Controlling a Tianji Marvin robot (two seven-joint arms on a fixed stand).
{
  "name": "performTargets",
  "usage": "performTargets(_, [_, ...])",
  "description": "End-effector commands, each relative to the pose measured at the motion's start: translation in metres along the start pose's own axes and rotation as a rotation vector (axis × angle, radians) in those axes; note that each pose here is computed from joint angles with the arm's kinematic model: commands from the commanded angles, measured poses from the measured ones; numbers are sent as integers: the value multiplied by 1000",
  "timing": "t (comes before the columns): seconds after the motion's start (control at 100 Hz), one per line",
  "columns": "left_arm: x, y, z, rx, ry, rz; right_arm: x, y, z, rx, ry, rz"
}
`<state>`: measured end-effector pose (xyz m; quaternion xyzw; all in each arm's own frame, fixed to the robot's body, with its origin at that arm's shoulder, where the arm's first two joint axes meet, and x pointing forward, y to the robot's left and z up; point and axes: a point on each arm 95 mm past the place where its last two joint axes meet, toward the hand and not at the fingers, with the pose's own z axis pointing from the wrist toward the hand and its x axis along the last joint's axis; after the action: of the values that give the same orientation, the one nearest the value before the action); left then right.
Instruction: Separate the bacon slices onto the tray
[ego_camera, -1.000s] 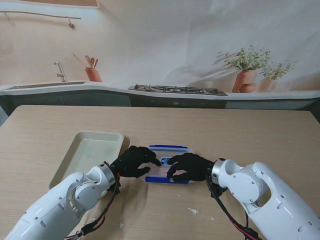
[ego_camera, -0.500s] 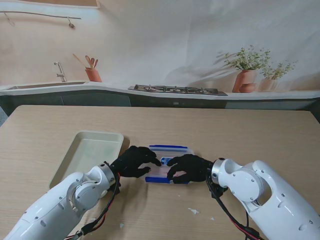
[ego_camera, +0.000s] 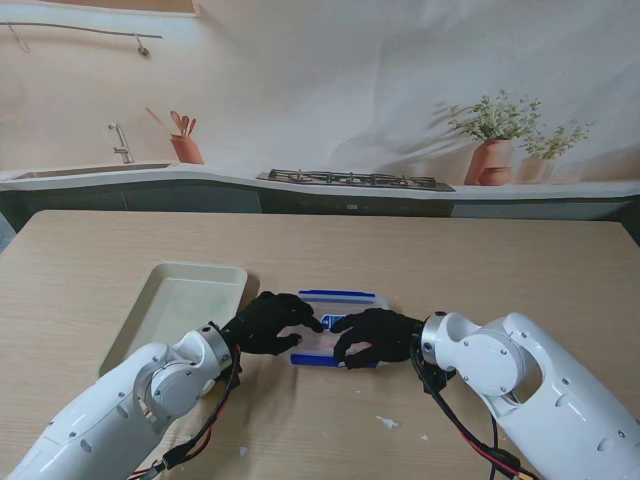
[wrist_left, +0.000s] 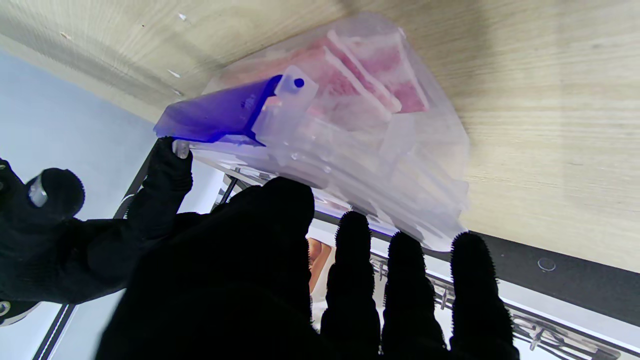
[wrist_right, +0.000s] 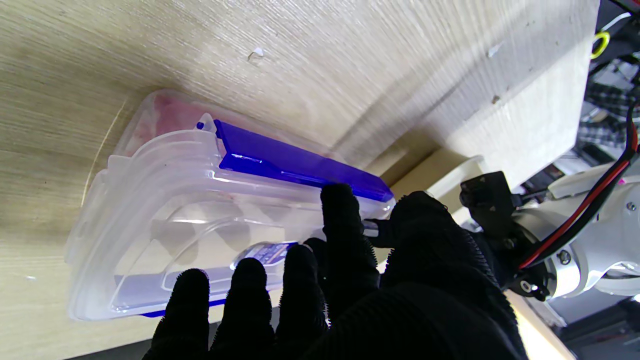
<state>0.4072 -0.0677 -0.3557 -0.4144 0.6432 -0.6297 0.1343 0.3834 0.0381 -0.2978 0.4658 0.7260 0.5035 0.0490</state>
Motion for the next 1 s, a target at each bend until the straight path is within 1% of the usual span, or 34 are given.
performTargets(0.0, [-2,19,-4,-67,-19,-10,2,-15,3,58,11,8])
performTargets(0.37, [-2,19,-4,-75,-28,-11,4,-16,4,83,18,5])
performTargets(0.48, [-2,19,-4,-76,-27,-9,4,-15,4,62,26,3])
performTargets(0.57, [-2,19,-4,-76,-27,-10,5,-13,2,7,49,-5])
performTargets(0.69, [-3,20,-4,-80,-30,-9,6,-8,-4,-100,68,8])
performTargets(0.76, [-3,20,-4,-81,-32,-10,5,-3,-8,-156,71,-1])
performTargets(0.82, [-2,20,-4,-81,-31,-11,3,2,-12,-215,60,-18])
performTargets(0.88, [-2,20,-5,-82,-29,-5,1,7,-13,-283,30,-39])
performTargets(0.99, [-1,21,-4,-71,-26,-4,-9,11,-10,-365,2,-44])
